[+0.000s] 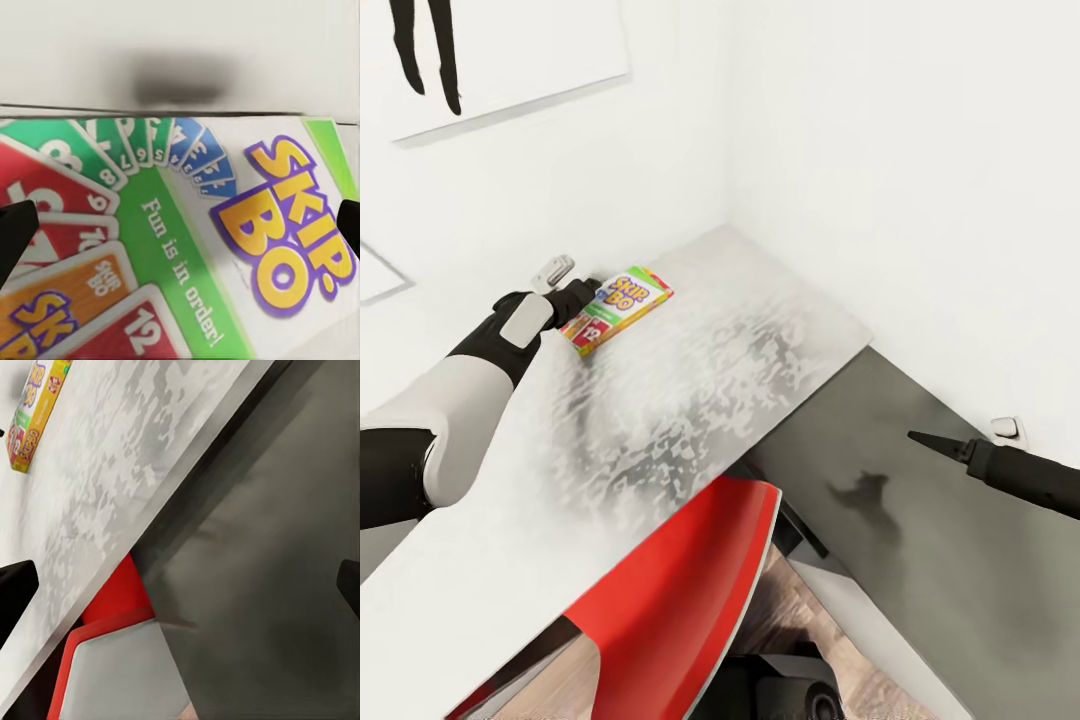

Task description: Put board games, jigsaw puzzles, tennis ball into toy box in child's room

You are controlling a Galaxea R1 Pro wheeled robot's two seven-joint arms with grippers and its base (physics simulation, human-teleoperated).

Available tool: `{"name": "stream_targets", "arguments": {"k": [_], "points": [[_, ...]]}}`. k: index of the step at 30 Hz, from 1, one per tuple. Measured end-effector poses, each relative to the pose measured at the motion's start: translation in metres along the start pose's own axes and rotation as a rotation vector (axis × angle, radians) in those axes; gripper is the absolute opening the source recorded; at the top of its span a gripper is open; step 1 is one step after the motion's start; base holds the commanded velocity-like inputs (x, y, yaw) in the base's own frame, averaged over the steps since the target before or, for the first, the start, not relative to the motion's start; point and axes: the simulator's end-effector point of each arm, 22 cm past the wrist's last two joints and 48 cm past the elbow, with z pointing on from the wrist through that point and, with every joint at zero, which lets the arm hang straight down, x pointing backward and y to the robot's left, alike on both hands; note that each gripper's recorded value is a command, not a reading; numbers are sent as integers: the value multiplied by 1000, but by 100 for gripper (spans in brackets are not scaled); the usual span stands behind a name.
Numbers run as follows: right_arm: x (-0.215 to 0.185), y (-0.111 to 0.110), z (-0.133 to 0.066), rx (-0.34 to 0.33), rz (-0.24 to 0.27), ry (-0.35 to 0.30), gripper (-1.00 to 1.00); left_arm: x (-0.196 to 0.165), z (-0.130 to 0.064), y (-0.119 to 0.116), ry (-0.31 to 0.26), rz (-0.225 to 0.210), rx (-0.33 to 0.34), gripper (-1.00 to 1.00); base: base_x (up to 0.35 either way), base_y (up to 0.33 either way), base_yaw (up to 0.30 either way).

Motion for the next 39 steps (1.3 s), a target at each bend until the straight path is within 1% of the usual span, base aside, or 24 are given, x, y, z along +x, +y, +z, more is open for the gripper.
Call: {"name": "stream_targets", "arguments": {"k": [8, 13, 29, 39], "points": [[4, -5, 3, 5, 7, 9, 100, 10, 6, 8, 13, 2, -12, 100, 0, 0, 0], [6, -7, 3, 8, 9, 12, 100, 10, 7, 8, 9, 10, -10, 100, 0, 0, 0], [5, -10, 2, 14, 7, 16, 100, 9, 8, 6, 1, 10, 2, 100, 0, 0, 0], [-5, -15, -6, 28, 9, -17, 100, 9, 8, 5, 0, 10, 5, 100, 0, 0, -9]]}}
